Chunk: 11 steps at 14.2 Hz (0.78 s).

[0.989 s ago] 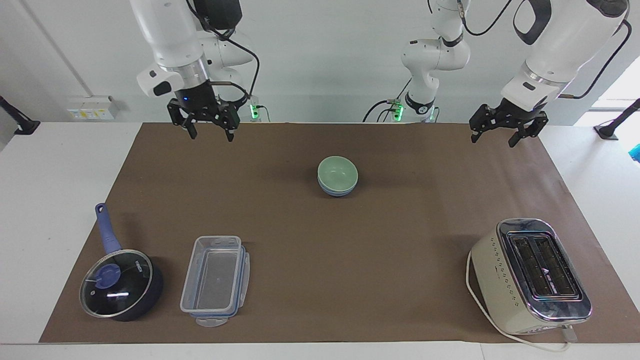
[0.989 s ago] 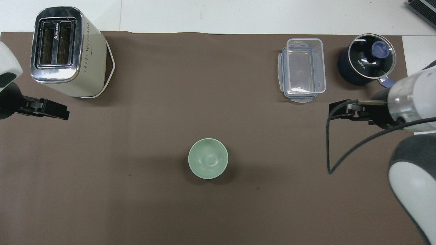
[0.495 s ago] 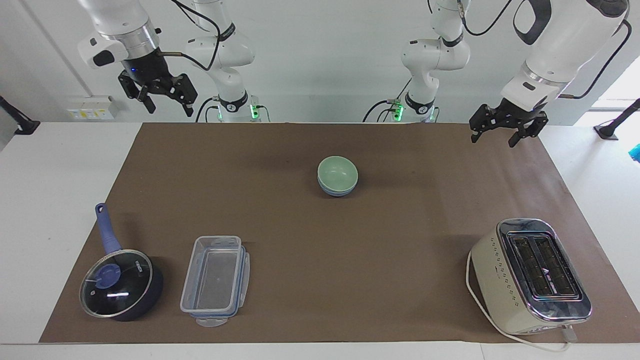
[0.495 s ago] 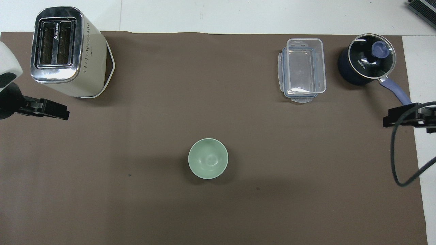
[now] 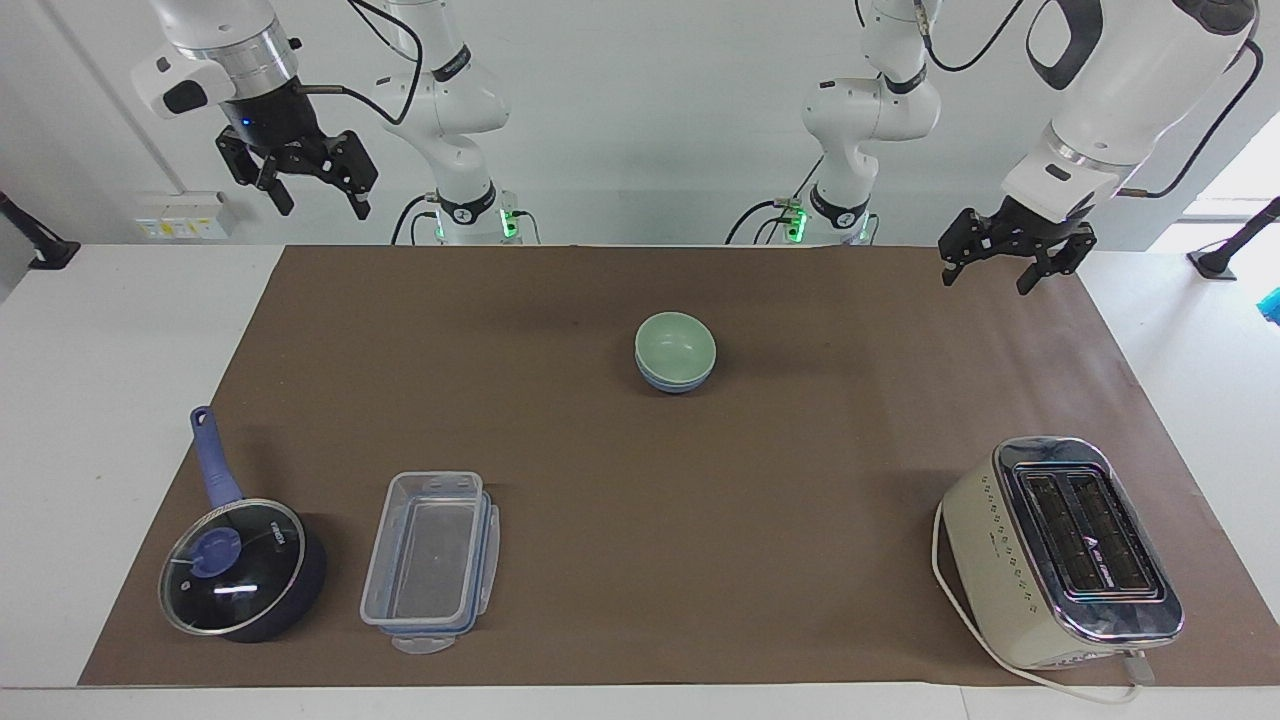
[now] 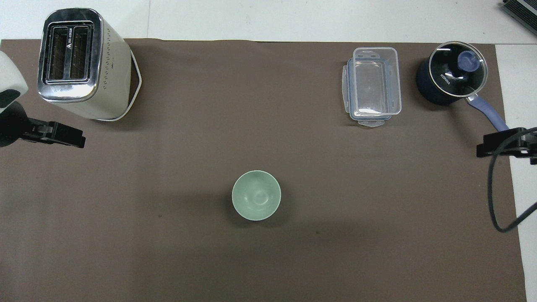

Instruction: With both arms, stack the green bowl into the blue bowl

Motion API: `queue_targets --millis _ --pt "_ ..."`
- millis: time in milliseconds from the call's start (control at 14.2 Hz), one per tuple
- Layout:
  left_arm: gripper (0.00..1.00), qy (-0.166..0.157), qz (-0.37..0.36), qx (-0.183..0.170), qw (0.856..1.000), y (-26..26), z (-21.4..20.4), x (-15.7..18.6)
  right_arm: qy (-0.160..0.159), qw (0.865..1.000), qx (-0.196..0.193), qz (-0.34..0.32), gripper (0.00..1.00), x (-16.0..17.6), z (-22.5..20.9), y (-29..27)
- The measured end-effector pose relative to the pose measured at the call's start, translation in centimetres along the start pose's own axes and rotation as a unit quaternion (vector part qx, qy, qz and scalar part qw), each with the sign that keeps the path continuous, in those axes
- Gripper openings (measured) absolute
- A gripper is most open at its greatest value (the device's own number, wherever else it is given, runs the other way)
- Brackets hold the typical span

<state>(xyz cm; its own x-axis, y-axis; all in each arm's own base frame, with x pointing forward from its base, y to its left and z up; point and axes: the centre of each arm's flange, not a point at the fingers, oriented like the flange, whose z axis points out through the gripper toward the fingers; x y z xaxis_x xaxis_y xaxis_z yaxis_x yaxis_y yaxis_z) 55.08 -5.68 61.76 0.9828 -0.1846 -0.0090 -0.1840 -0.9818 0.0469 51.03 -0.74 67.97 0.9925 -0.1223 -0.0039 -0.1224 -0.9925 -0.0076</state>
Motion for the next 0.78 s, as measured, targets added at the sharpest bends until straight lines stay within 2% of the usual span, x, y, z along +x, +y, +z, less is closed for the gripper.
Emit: queue_targets --millis 283,777 --pt "1.0 0.0 0.0 0.0 1.0 0.0 0.0 0.0 0.011 1.0 -0.012 -0.001 1.0 0.22 -0.16 0.1" --pt "1.0 0.0 0.0 0.0 1.0 0.0 0.0 0.0 -0.001 1.0 -0.012 0.0 1.0 0.01 0.14 0.21"
